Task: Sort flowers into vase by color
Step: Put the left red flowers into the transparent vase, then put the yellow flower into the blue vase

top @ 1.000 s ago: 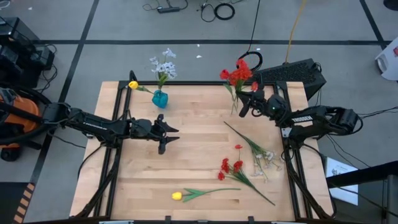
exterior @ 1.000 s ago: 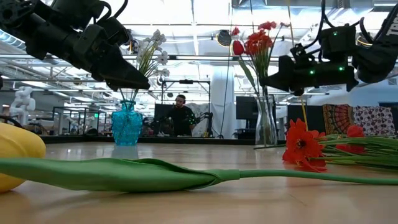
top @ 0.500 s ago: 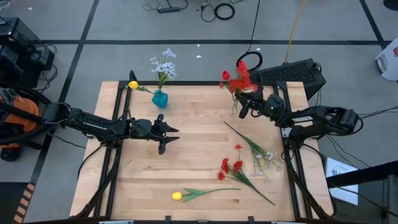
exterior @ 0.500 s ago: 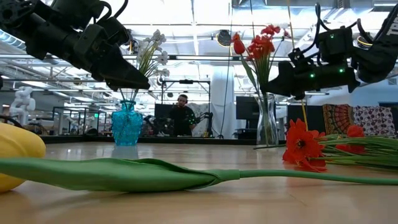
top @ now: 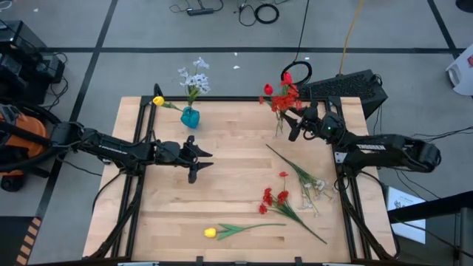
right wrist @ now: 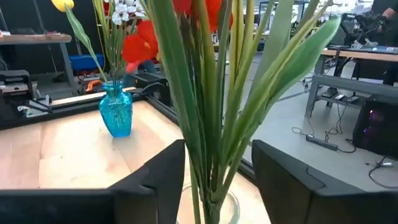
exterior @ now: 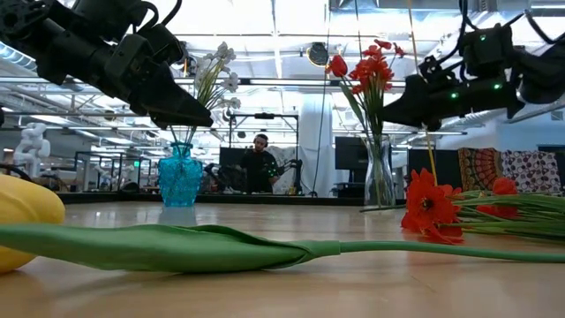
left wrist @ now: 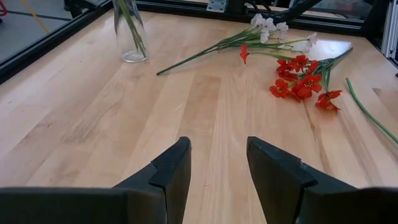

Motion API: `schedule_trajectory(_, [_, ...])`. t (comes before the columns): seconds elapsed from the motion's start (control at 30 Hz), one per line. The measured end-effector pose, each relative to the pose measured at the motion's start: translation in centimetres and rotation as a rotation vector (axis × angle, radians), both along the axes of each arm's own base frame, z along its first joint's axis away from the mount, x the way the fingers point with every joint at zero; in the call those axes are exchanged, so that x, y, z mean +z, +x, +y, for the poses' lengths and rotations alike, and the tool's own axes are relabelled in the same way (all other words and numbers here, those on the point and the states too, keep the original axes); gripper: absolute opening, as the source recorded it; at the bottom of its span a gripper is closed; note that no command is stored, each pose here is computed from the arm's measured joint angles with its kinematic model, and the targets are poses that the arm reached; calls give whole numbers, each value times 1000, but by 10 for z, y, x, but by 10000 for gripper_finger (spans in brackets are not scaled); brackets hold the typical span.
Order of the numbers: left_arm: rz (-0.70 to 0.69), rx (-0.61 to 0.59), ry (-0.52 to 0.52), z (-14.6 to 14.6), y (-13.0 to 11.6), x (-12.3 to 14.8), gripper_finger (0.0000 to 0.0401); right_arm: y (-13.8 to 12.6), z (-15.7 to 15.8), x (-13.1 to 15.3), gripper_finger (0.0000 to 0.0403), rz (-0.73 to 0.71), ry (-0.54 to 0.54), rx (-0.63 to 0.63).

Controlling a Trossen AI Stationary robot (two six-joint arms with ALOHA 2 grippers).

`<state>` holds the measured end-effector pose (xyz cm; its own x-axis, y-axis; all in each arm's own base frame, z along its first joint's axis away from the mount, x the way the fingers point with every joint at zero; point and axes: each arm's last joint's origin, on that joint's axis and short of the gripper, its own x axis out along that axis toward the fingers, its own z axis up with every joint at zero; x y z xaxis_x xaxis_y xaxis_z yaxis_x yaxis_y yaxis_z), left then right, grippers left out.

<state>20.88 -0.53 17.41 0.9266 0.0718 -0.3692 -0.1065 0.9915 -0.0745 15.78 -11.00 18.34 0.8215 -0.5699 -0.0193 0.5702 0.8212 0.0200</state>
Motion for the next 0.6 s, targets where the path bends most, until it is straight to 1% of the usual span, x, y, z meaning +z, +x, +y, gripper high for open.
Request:
schedule_trajectory(0.17, [0, 0, 0, 0, 0, 0, 162, -9, 6, 11, 186, 11, -57, 1])
schedule_trajectory(0.33, [0, 0, 0, 0, 0, 0, 162, -20, 14, 26, 187, -43, -111, -1])
schedule_trajectory(0.43, [0, 1, 0, 0, 0, 0, 162, -26, 18, 31, 187, -53, -116, -27])
schedule_trajectory(0.6, [0, 1, 0, 0, 0, 0, 162, -35, 22, 31, 184, -11, -87, -61])
